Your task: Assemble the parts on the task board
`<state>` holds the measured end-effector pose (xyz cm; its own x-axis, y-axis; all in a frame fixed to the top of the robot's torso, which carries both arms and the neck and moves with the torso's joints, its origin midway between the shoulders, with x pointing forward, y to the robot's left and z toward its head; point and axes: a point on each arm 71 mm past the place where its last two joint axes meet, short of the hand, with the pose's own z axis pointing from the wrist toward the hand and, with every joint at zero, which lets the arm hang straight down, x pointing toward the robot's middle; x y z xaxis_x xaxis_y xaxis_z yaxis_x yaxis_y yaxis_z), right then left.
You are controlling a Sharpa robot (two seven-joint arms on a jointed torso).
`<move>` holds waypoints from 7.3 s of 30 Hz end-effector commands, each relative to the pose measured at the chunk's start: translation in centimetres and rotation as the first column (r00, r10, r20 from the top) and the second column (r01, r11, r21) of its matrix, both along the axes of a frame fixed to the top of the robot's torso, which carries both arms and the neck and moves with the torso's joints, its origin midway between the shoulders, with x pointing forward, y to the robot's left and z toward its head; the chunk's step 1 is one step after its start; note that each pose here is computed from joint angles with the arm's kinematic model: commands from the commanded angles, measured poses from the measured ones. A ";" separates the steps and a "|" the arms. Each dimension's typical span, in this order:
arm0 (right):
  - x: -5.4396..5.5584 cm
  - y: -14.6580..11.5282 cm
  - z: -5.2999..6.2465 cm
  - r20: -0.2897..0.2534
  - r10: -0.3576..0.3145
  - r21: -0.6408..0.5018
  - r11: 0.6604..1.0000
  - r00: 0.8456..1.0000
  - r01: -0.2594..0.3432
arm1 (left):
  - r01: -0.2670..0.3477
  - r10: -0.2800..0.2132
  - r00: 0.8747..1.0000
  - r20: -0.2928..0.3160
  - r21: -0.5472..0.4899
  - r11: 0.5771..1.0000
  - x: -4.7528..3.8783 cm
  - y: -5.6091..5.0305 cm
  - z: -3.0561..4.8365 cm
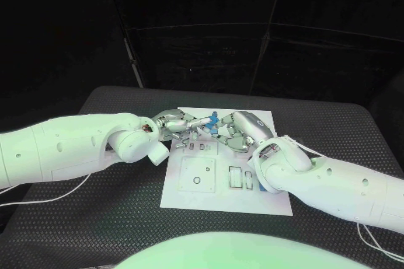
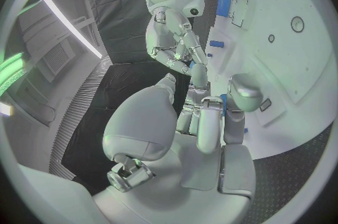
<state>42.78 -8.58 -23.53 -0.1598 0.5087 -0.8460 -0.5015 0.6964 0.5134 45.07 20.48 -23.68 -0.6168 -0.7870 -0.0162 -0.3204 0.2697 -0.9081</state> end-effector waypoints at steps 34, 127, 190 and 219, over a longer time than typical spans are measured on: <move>0.3 0.2 -0.6 -0.020 0.021 -0.085 0.996 1.000 -0.023 | 0.004 -0.004 1.000 0.008 -0.034 0.999 -0.06 0.2 0.37; 5.6 4.2 -2.5 -0.111 0.420 -0.466 0.779 0.901 -0.421 | -0.118 0.120 0.989 0.088 -0.020 0.993 1.73 4.7 1.32; 5.5 4.2 -2.5 -0.080 0.396 -0.545 0.751 0.915 -0.373 | -0.113 0.114 0.991 0.075 -0.012 0.993 1.86 4.5 1.17; 5.1 3.8 -2.0 -0.033 0.403 -0.534 0.767 0.915 -0.357 | -0.111 0.112 0.991 0.075 -0.013 0.994 1.91 4.6 1.15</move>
<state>47.92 -4.85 -25.85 -0.1976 -0.1125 -0.9738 -0.8002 0.5923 0.0940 46.96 25.21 -22.68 -0.5144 -0.8554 -0.0610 -0.2845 0.2373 -0.9289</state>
